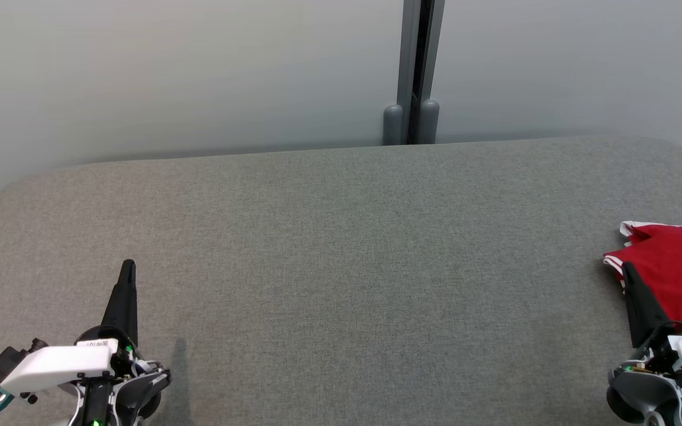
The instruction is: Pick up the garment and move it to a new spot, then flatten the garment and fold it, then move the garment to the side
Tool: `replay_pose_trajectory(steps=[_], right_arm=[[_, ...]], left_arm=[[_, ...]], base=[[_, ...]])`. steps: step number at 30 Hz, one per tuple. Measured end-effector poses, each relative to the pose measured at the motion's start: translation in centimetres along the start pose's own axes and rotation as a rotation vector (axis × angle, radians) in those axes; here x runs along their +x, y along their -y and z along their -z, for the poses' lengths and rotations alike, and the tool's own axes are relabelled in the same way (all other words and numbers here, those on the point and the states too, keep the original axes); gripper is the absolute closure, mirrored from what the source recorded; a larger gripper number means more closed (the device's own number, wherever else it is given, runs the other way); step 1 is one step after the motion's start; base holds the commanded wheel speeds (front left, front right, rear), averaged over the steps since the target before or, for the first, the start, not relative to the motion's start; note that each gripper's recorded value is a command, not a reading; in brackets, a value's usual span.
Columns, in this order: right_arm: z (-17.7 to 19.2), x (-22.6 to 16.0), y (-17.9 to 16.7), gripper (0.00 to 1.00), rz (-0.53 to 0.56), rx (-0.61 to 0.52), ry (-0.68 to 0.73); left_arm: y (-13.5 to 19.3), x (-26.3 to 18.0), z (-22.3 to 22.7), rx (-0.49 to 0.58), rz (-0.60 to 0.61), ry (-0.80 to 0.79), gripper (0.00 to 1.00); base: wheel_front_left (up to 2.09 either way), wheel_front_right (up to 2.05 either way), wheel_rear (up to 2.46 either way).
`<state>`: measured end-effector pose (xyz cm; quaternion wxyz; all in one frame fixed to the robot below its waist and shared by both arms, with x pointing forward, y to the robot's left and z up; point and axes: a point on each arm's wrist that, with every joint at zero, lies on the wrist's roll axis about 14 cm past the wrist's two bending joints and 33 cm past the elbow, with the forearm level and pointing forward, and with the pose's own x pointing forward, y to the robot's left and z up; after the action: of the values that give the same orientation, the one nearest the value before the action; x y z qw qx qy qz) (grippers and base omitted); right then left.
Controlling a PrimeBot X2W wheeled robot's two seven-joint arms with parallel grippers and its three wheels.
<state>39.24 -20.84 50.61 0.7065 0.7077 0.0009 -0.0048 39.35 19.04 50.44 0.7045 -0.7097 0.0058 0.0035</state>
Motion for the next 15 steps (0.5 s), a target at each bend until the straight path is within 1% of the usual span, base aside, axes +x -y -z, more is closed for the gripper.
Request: replay_pose_trajectory(steps=[15], right_arm=[[0.01,0.0,0.0,1.0,0.0,0.0,0.0]], left_arm=[[0.0,0.0,0.03,-0.001,0.0,-0.002,1.0]], base=[[0.0,0.0,0.0]])
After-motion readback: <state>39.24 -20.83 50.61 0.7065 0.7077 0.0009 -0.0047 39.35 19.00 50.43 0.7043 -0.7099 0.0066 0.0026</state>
